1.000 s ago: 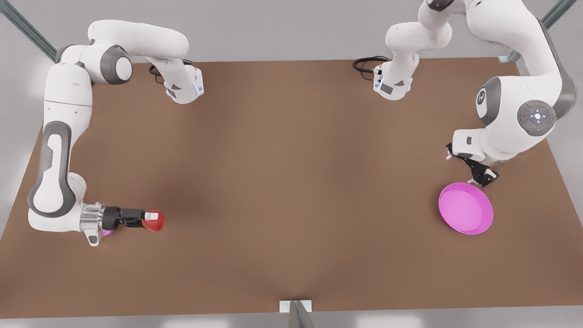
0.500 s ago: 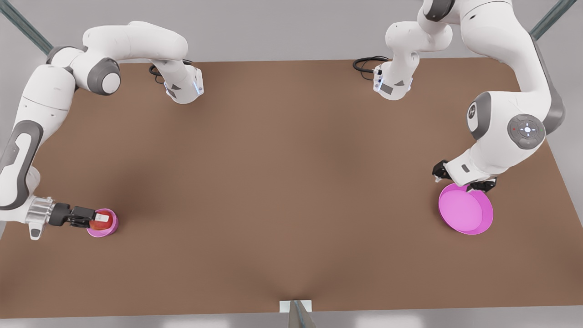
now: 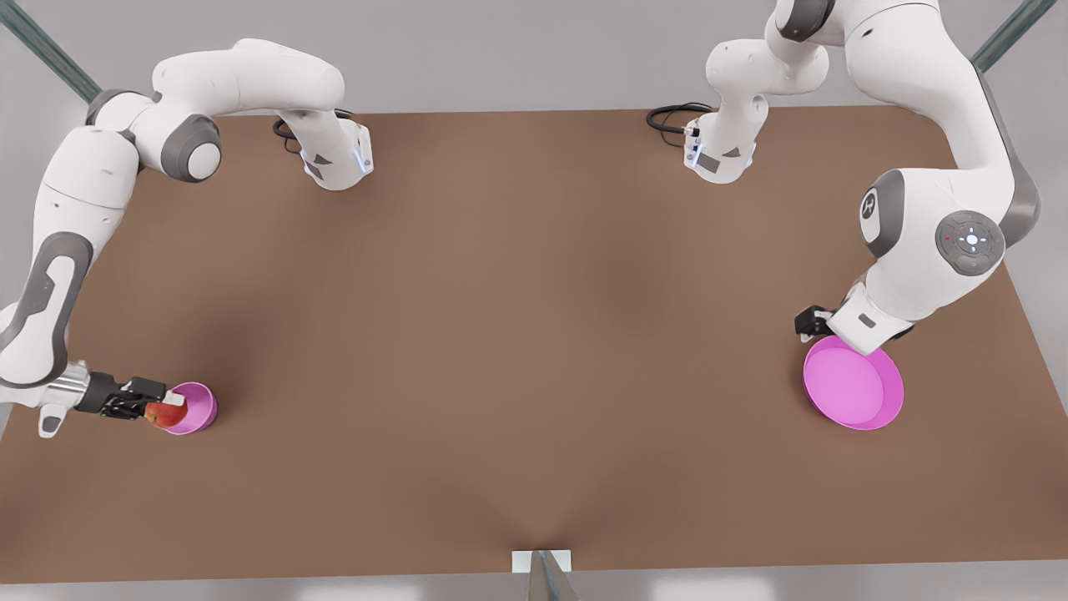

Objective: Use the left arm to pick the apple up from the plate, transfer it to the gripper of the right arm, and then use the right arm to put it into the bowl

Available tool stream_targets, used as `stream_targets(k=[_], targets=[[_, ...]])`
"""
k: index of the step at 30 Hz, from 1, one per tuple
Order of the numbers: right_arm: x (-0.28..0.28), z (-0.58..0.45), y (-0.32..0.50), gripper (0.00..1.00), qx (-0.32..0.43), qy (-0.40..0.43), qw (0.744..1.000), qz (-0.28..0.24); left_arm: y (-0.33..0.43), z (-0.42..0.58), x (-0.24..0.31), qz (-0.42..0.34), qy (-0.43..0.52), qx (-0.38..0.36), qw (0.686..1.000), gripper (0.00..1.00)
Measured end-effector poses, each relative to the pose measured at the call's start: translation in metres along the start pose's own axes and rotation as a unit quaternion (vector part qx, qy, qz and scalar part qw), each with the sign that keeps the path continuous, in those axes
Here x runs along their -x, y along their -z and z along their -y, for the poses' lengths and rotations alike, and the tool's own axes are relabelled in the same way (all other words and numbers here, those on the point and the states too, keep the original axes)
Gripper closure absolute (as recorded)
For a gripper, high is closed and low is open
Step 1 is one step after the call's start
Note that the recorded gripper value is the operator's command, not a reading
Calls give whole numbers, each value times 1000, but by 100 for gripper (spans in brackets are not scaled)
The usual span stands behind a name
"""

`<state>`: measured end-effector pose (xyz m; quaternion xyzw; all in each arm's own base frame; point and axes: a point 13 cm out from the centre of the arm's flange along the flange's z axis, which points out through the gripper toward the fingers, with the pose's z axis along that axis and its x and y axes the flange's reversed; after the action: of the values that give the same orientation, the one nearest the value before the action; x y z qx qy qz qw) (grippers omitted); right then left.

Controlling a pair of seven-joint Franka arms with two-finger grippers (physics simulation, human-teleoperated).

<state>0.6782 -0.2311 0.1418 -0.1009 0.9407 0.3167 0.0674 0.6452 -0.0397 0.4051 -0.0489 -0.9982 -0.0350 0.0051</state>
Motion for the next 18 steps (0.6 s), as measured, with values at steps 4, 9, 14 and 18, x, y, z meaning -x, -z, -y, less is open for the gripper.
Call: stream_targets(k=[4,9,14,18], targets=[[-7,14,3,29,-27,21,999,-13,0,0,0,0,22,0,1000,0],[-13,23,6,29,-46,50,997,-28,0,0,0,0,44,0,999,0],[-17,27,6,15,-54,72,995,-38,0,0,0,0,60,0,998,0],[-18,29,6,0,-57,88,994,-42,0,0,0,0,70,0,998,0]])
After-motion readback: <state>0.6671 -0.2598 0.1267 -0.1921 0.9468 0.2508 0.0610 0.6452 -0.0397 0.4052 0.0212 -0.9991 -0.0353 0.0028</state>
